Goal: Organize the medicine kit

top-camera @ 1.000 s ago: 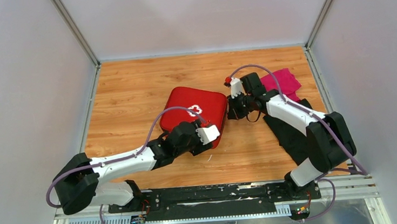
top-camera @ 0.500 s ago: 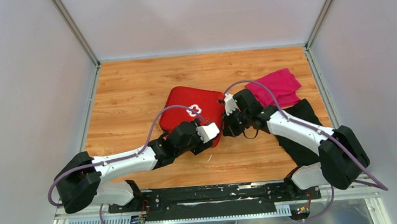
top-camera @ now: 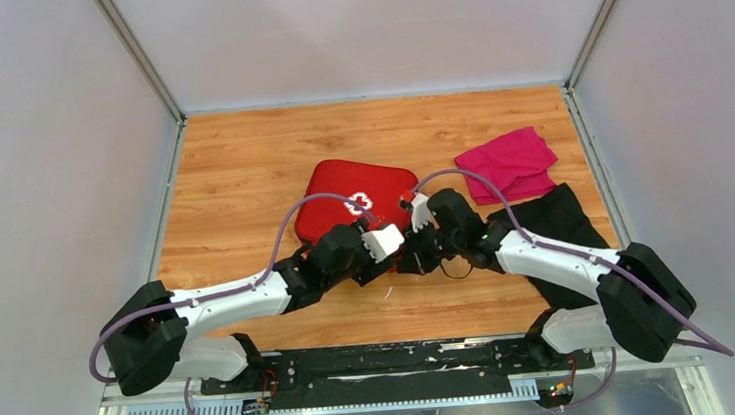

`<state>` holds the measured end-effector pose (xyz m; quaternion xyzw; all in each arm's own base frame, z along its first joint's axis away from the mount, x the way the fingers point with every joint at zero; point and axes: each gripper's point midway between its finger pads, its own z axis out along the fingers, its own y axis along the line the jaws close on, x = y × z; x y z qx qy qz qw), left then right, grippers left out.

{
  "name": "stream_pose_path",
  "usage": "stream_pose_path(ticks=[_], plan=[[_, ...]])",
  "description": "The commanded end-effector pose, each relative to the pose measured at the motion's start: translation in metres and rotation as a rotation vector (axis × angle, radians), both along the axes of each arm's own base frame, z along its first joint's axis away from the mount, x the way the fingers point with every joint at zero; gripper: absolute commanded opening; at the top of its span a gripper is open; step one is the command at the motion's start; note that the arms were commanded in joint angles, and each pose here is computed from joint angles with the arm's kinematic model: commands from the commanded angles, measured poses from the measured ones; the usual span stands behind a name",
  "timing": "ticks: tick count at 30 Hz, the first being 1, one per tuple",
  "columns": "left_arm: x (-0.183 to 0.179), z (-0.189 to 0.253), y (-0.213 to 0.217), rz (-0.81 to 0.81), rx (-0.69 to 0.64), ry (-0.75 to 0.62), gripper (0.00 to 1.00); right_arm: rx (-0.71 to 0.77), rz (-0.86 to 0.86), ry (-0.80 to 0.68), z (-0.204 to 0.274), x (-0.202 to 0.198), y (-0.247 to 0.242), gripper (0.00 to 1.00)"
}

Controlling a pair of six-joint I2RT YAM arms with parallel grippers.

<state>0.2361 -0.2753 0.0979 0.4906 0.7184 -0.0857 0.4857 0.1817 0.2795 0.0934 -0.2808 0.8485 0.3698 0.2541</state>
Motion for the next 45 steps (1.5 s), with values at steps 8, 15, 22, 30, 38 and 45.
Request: stream_pose_path(ticks=[8, 15, 22, 30, 38, 45], plan=[[0.007, 0.004, -0.002, 0.028, -0.049, -0.011, 0.70, 0.175, 0.067, 0.097, 0.012, -0.017, 0.045, 0.00], [0.008, 0.011, 0.002, 0.042, -0.062, -0.026, 0.75, 0.098, -0.018, 0.084, -0.001, -0.005, 0.036, 0.00], [0.009, 0.041, 0.018, 0.109, -0.104, -0.072, 0.93, -0.098, -0.227, -0.032, 0.002, 0.017, -0.017, 0.31], [0.010, 0.085, 0.059, 0.329, -0.224, -0.101, 1.00, -0.106, -0.332, -0.144, 0.034, 0.030, -0.048, 0.53], [0.007, 0.119, 0.172, 1.077, -0.344, -0.115, 1.00, -0.191, -0.504, -0.296, 0.074, 0.055, -0.101, 0.62], [-0.024, 0.135, 0.220, 1.096, -0.653, -0.143, 1.00, -0.307, -0.728, -0.493, 0.104, 0.061, -0.169, 0.79]])
